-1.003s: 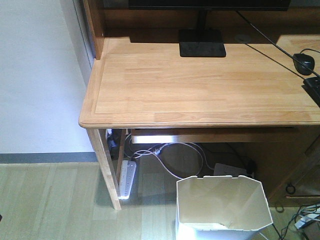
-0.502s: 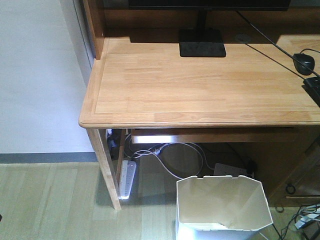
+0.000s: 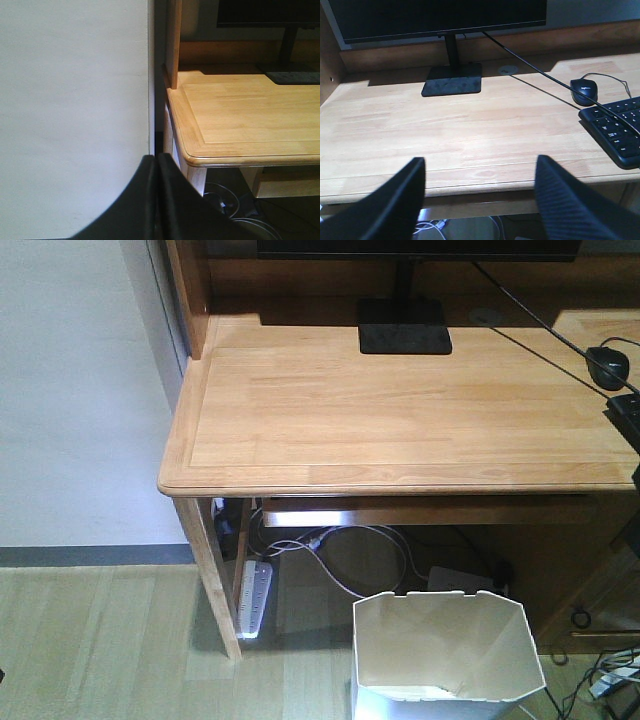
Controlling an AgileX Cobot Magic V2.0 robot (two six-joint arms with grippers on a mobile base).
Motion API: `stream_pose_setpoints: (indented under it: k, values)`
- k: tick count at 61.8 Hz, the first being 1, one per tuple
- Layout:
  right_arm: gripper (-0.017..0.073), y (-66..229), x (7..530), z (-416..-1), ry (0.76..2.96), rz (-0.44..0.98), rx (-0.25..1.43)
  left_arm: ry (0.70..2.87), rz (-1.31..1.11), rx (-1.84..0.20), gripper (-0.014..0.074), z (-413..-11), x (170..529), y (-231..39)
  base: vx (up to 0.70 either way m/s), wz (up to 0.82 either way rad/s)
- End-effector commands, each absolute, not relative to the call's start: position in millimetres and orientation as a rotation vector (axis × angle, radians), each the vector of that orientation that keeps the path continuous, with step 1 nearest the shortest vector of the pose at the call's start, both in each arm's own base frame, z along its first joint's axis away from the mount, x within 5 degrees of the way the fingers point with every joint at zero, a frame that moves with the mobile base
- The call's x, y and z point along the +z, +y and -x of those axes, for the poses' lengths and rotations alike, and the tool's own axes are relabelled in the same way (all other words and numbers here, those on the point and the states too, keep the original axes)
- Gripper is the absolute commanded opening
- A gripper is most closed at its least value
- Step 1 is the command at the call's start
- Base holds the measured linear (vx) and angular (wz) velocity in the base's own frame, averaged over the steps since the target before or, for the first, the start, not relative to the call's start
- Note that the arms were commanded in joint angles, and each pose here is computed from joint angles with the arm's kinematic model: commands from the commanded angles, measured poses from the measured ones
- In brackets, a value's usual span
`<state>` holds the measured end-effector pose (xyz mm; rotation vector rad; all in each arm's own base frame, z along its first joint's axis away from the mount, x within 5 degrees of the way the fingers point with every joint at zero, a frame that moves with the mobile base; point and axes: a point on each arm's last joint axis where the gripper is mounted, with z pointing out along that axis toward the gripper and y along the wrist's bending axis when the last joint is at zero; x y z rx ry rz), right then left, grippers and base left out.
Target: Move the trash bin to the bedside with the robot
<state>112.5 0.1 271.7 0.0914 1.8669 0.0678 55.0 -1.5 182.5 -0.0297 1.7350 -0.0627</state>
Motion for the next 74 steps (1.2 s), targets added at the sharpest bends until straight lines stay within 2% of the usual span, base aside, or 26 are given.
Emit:
stream_pose_setpoints:
  k: [1, 9, 19, 30, 44, 55, 65, 74]
  values:
    - [0.052, 0.1, 289.0, -116.0, 1.77, -0.062, 0.05, 1.686, 0.035, -0.078, -0.0006, -56.0, 179.3, -1.8, 0.0, 0.0]
    - [0.052, 0.6, 283.9, -114.9, 1.83, -0.12, 0.099, 1.686, 0.035, -0.078, -0.0006, -56.0, 179.3, -1.8, 0.0, 0.0]
    - [0.052, 0.0, 284.3, -123.7, 1.989, -0.087, 0.054, 1.686, 0.035, -0.078, -0.0006, -56.0, 179.3, -1.8, 0.0, 0.0]
    - [0.052, -2.0, 293.7, -147.8, 2.152, -0.077, 0.007, 1.686, 0.035, -0.078, -0.0006, -56.0, 179.3, -1.8, 0.0, 0.0]
    - [0.052, -2.6, 270.8, -183.1, 2.353, -0.082, -0.006, 1.686, 0.035, -0.078, -0.0006, -56.0, 179.3, -1.8, 0.0, 0.0]
    - [0.052, -11.0, 242.3, -203.0, 2.488, -0.194, 0.02, 1.686, 0.035, -0.078, -0.0006, -56.0, 179.3, -1.8, 0.0, 0.0]
    - [0.052, -32.4, 221.1, -215.5, 2.552, -0.308, -0.009, 1.686, 0.035, -0.078, -0.0006, -56.0, 179.3, -1.8, 0.0, 0.0]
    - [0.052, -44.7, 197.1, -228.5, 2.61, -0.313, -0.003, 1.686, 0.035, -0.078, -0.0006, -56.0, 179.3, -1.8, 0.0, 0.0]
